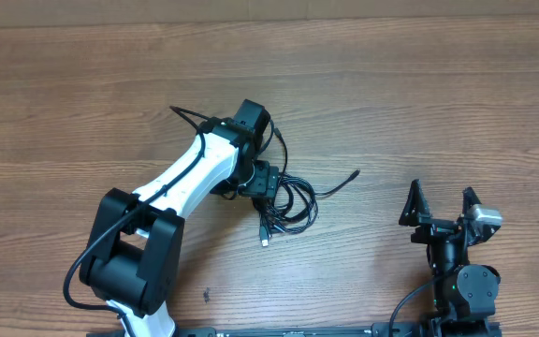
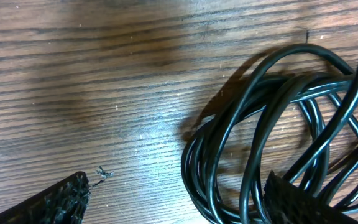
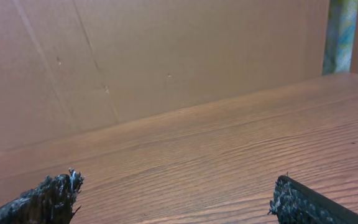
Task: Untangle cables
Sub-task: 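Grasp a loop of the black cable with the left gripper and lift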
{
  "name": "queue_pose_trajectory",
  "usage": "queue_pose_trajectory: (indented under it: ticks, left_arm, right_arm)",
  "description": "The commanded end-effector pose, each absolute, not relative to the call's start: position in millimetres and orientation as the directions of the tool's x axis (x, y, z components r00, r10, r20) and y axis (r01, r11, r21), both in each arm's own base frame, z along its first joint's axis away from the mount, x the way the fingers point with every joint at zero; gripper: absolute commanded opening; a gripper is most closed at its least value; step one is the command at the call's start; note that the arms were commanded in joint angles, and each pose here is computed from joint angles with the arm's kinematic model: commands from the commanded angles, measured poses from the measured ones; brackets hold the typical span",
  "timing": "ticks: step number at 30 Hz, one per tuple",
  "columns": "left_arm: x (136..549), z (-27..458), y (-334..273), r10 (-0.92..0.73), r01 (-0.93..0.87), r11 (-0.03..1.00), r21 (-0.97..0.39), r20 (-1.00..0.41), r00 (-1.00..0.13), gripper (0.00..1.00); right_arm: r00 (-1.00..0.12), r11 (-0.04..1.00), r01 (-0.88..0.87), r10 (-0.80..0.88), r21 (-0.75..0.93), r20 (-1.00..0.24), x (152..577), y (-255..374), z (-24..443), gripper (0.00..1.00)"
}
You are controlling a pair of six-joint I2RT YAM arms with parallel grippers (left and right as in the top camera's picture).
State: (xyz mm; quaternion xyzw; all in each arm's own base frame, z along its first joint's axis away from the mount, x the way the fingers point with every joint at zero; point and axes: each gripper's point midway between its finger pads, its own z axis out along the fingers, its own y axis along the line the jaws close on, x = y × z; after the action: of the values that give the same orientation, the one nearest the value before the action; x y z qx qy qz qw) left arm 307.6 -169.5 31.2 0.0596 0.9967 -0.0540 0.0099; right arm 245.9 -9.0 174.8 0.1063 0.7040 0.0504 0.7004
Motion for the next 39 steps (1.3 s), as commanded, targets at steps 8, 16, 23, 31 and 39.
queue_pose_trajectory:
  ticks: [8, 16, 23, 31, 39]
  left_arm:
    - [297.0, 19.1, -171.5, 0.130, 0.130, 0.988, -0.083, -0.003, -0.991, 0.92]
    - [295.6, 18.8, -187.5, 0.174, 0.176, 0.980, -0.087, -0.033, -0.984, 0.86]
    - [294.6, 14.1, -181.3, 0.138, 0.139, 0.989, -0.058, -0.033, -0.990, 0.68]
    - [292.7, 10.5, -180.5, 0.138, 0.139, 0.989, -0.058, -0.031, -0.990, 0.29]
    - [291.6, 11.0, -181.1, 0.144, 0.145, 0.987, -0.063, -0.027, -0.989, 0.04]
  right_arm:
    - [0.010, 0.971, 0.085, 0.223, 0.223, -0.975, 245.9, -11.0, 173.2, 1.00]
    - [0.010, 0.971, 0.085, 0.223, 0.223, -0.975, 245.9, -11.0, 173.2, 1.00]
    - [0.010, 0.971, 0.085, 0.223, 0.223, -0.975, 245.9, -11.0, 173.2, 1.00]
    - [0.010, 0.971, 0.085, 0.223, 0.223, -0.975, 245.9, -11.0, 173.2, 1.00]
    - [0.010, 0.971, 0.085, 0.223, 0.223, -0.975, 245.9, -11.0, 173.2, 1.00]
